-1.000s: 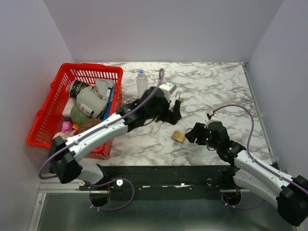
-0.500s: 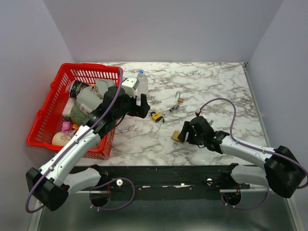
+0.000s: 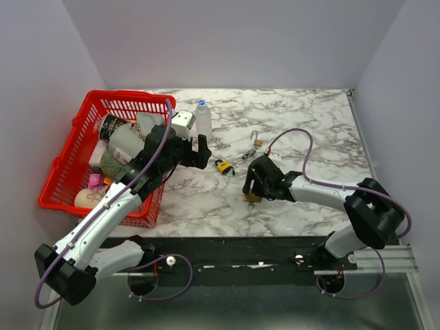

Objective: Unlock with the key

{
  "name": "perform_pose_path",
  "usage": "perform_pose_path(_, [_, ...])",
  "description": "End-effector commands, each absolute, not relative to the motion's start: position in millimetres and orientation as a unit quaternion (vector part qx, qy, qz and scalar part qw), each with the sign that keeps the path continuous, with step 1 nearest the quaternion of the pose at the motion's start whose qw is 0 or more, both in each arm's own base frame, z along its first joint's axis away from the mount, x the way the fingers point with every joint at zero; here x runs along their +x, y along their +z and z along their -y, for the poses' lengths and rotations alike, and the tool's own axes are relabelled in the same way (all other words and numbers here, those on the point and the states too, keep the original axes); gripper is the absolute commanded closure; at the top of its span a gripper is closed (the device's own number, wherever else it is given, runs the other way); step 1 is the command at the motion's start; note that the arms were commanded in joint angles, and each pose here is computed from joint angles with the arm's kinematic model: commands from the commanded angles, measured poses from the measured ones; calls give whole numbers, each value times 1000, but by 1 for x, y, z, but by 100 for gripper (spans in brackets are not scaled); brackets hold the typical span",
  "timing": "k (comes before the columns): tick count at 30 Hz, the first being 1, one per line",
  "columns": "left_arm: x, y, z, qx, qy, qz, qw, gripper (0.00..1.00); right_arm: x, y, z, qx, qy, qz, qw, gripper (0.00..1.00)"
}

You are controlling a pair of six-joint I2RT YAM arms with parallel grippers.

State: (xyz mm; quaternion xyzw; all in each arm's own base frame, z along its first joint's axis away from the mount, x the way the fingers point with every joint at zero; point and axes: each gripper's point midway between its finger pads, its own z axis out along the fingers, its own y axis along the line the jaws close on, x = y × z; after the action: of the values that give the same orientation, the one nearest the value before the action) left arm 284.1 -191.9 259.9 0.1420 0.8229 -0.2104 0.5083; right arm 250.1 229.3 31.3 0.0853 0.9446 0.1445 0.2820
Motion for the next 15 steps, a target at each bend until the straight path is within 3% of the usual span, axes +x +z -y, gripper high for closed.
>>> perform_pose_path(1, [285, 259, 186, 140, -198, -820, 518, 1, 258, 26, -228, 78, 89, -950, 289, 18])
perform_pose_path(15, [287, 249, 191, 147, -201, -827, 504, 1, 240, 14, -222, -25, -2, -959, 283, 14])
